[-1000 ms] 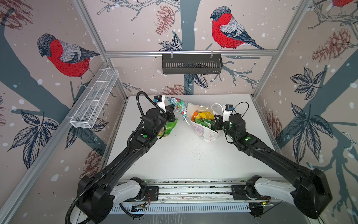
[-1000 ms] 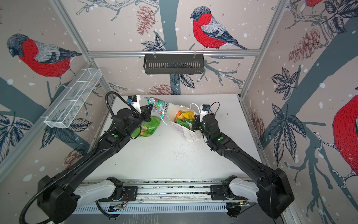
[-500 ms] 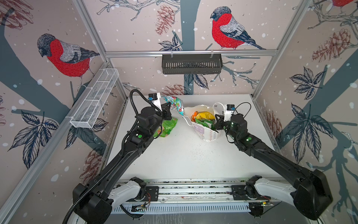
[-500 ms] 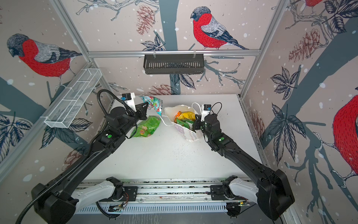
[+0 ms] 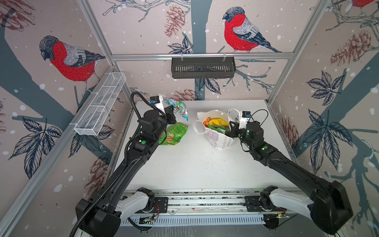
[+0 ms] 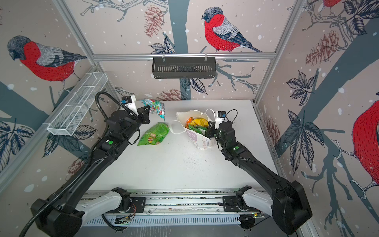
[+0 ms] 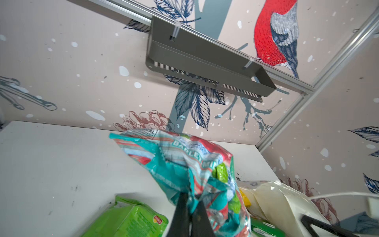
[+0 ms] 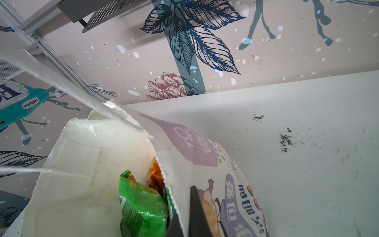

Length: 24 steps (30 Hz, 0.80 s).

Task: Take the snacks out of the paper bag
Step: Place the snack at the middle-left of the table.

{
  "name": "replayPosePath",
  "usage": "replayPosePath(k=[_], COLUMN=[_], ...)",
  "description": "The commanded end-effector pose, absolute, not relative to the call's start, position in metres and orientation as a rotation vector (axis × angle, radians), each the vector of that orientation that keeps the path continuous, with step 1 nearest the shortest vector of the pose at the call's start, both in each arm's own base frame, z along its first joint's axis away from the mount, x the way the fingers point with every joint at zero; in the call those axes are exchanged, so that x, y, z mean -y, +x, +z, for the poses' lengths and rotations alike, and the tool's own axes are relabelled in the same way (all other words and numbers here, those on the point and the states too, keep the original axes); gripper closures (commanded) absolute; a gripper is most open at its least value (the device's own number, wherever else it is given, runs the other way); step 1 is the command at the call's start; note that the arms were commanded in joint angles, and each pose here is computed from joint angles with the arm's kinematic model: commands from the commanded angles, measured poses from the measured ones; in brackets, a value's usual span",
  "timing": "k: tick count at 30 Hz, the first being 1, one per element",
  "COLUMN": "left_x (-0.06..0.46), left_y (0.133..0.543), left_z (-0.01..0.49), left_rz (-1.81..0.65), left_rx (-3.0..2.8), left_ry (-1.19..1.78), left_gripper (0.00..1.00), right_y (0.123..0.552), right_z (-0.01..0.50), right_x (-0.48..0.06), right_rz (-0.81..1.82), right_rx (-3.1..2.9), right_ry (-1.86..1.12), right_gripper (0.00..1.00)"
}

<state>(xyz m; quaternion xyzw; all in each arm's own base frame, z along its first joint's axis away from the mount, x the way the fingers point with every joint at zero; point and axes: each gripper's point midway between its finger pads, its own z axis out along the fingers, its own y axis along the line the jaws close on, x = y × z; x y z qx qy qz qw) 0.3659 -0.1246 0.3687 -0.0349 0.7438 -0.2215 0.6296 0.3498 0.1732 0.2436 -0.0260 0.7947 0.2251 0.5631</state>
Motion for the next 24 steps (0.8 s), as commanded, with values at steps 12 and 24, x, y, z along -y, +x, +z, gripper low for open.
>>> replayPosePath(k=[12, 24], left_x=[0.039, -0.016], left_y=[0.392, 0.447], left_z=[0.34, 0.251], left_rz=[-0.331, -0.173], left_rx=[-1.781, -2.015], left_ry=[-0.221, -0.327], left_gripper=[1.0, 1.0], right_y=[0.346, 0.345], right_z=[0.235, 0.228], right_x=[-0.168, -0.168], right_rz=[0.55, 0.555], right_rx=[-1.876, -1.888], right_ry=[-0.053, -0.049], right_gripper=[1.0, 1.0])
